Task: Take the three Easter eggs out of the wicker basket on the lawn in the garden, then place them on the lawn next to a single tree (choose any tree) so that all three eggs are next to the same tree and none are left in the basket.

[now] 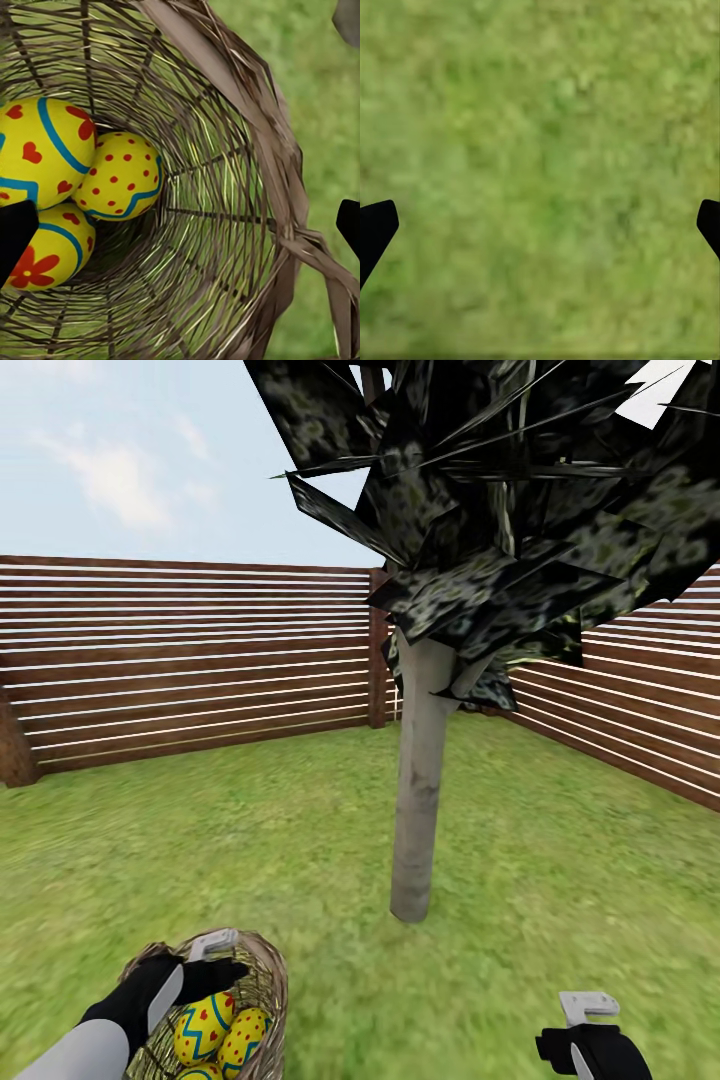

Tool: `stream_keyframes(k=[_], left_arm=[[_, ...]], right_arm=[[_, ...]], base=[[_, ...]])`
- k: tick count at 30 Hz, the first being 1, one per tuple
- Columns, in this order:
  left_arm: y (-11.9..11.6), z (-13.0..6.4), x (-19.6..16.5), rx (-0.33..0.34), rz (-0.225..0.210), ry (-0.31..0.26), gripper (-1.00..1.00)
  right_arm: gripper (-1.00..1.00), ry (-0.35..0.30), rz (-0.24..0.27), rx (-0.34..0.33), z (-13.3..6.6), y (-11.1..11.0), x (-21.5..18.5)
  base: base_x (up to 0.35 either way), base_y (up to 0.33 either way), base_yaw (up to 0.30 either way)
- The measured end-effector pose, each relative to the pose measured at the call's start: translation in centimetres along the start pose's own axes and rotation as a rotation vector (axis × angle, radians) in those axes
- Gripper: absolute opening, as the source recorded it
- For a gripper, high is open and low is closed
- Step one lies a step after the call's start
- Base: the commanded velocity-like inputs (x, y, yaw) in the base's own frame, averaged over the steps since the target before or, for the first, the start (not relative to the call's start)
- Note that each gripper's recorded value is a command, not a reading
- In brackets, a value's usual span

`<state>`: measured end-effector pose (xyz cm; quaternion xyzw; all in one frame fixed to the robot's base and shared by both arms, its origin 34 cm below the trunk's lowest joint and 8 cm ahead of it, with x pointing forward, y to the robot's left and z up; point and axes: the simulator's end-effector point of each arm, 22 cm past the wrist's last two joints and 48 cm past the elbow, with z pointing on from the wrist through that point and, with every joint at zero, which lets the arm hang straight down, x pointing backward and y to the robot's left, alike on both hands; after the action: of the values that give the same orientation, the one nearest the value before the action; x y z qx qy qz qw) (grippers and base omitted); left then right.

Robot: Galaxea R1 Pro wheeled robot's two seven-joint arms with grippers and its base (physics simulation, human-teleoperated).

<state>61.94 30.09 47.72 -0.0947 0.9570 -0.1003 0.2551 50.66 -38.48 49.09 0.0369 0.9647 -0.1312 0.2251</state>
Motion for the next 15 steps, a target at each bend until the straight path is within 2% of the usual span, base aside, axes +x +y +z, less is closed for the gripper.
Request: stream_keyframes(k=[5, 15], left_arm=[[0.41, -0.08, -0.07, -0.006, -0.001, 0.0, 1.0], [0.6, -0.09, 0.02, -0.008, -0.003, 0.006, 1.0]], right_arm=[[1.0, 0.0, -0.002, 0.001, 0.02, 0.01, 0.03], [1.0, 0.0, -0.003, -0.001, 0.03, 0.14, 0.01]], base=[[-0.057, 0.0, 0.0], [-0.299, 0.0, 0.0]])
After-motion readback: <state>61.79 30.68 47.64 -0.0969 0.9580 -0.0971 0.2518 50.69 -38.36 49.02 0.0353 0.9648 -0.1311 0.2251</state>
